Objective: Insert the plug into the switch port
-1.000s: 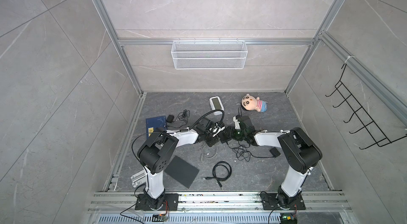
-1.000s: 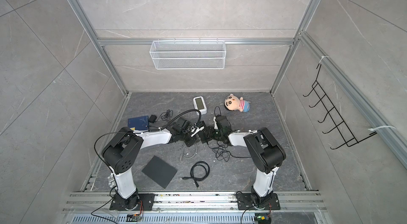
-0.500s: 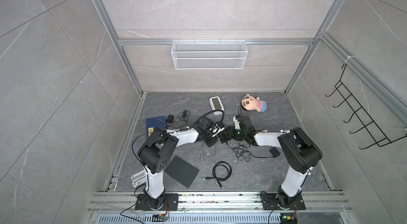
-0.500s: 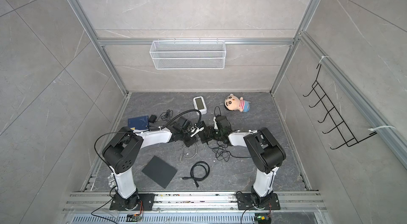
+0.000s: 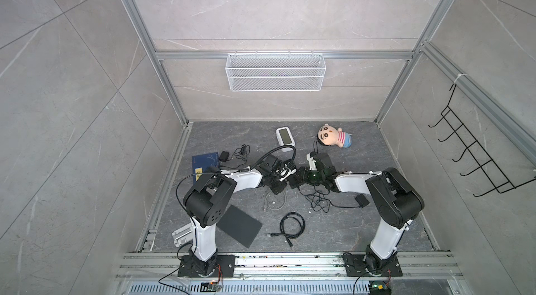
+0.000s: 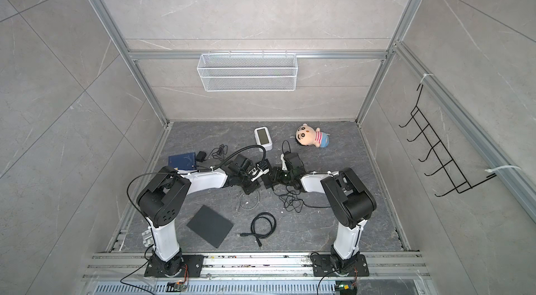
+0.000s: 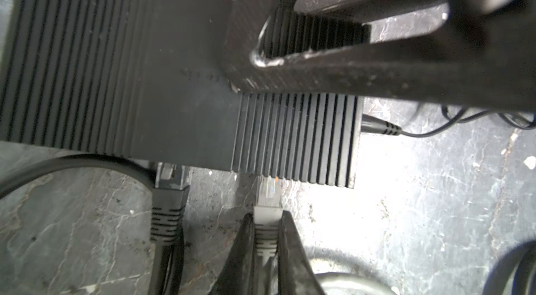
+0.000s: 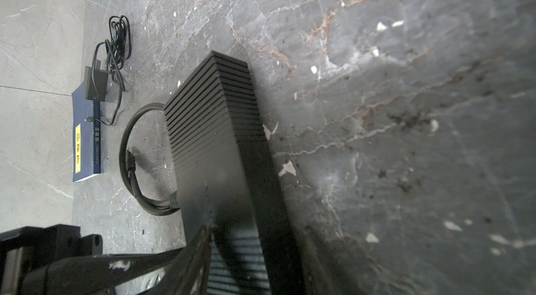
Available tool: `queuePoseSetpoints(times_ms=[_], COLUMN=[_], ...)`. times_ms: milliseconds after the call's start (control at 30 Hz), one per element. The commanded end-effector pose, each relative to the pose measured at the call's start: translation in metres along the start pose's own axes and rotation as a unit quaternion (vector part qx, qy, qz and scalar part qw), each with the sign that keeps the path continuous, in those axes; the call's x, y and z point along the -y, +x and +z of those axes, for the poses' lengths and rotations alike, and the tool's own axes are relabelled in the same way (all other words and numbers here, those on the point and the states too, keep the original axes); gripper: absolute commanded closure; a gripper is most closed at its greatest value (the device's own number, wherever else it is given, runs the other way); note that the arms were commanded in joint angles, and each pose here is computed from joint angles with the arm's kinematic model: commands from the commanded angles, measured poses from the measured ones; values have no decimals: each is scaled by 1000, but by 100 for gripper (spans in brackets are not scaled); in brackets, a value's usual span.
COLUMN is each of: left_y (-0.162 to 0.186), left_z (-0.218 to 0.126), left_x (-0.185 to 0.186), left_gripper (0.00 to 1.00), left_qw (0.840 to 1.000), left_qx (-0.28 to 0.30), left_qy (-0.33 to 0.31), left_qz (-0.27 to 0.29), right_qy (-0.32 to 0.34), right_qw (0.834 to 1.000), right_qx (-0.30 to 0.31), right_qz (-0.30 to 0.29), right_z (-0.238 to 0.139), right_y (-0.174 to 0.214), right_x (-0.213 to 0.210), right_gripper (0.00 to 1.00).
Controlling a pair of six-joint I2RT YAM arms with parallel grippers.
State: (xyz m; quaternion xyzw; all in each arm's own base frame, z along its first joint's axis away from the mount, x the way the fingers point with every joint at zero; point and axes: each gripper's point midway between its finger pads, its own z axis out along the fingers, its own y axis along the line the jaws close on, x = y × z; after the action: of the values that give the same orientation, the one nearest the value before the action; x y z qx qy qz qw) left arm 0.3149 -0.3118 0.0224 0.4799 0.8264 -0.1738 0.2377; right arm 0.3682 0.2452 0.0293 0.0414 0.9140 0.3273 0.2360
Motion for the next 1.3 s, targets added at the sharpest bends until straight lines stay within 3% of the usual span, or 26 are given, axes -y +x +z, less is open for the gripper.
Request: queuePoseSetpoints(times_ms=[0, 300, 533, 733, 1033, 1267], left_y=[-34, -82, -83, -91, -126, -143], left_z=[3, 2, 8, 6, 13, 17], left_x=[-12, -9, 14, 12, -9, -6], left_gripper=[99, 100, 100, 100, 100, 100], left_qw=[999, 993, 992, 990, 989, 986], left_qx=[51, 113, 98, 103, 136, 154], left_qy=[-12, 29, 67, 72, 49, 69], left_qz=[-4, -31, 34, 56, 16, 9], right_qy=[62, 63, 64, 62, 44, 34], right_qw=[984, 978, 974, 968, 962, 959], right_qx=[-156, -189, -213, -241, -268, -276], right_qz=[55, 59, 40, 24, 33, 44], right_z=[3, 6, 14, 13, 13, 18], right_y=[99, 129, 140, 150, 174, 189], right_x=[48, 47, 50, 47, 36, 32], right_gripper=[47, 54, 63, 66, 67, 67])
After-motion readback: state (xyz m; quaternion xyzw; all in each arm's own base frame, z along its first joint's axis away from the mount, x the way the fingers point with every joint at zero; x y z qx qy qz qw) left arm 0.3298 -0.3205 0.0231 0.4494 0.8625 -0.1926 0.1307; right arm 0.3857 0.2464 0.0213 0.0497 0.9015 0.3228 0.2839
